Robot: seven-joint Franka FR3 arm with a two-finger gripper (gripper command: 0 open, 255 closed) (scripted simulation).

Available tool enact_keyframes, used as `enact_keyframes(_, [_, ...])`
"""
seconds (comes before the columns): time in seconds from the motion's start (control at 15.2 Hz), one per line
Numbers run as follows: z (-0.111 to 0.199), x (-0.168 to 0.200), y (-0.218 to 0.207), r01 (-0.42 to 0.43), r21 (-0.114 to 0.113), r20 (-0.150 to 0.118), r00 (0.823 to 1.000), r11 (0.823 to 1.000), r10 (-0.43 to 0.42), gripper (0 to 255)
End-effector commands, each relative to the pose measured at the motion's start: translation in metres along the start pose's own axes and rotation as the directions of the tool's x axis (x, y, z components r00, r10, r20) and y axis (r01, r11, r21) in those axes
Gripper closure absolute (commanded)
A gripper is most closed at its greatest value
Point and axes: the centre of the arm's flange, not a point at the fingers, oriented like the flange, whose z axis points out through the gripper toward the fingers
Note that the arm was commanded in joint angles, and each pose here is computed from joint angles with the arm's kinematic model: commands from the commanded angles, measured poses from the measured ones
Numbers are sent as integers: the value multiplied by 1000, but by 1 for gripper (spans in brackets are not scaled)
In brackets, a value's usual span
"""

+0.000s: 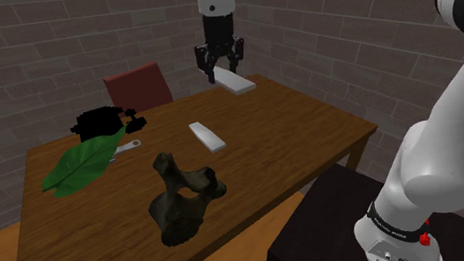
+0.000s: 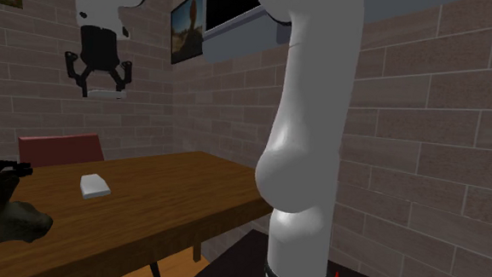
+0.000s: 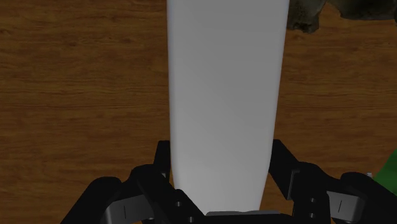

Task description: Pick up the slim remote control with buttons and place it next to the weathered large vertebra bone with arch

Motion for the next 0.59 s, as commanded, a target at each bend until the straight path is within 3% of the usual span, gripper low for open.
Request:
enact_keyframes(0.0, [-3, 4, -27, -1, 1, 0, 1000, 1000, 1, 255])
enact_keyframes(0.53, [-5, 18, -132, -1, 1, 0, 1000, 1000, 1, 255])
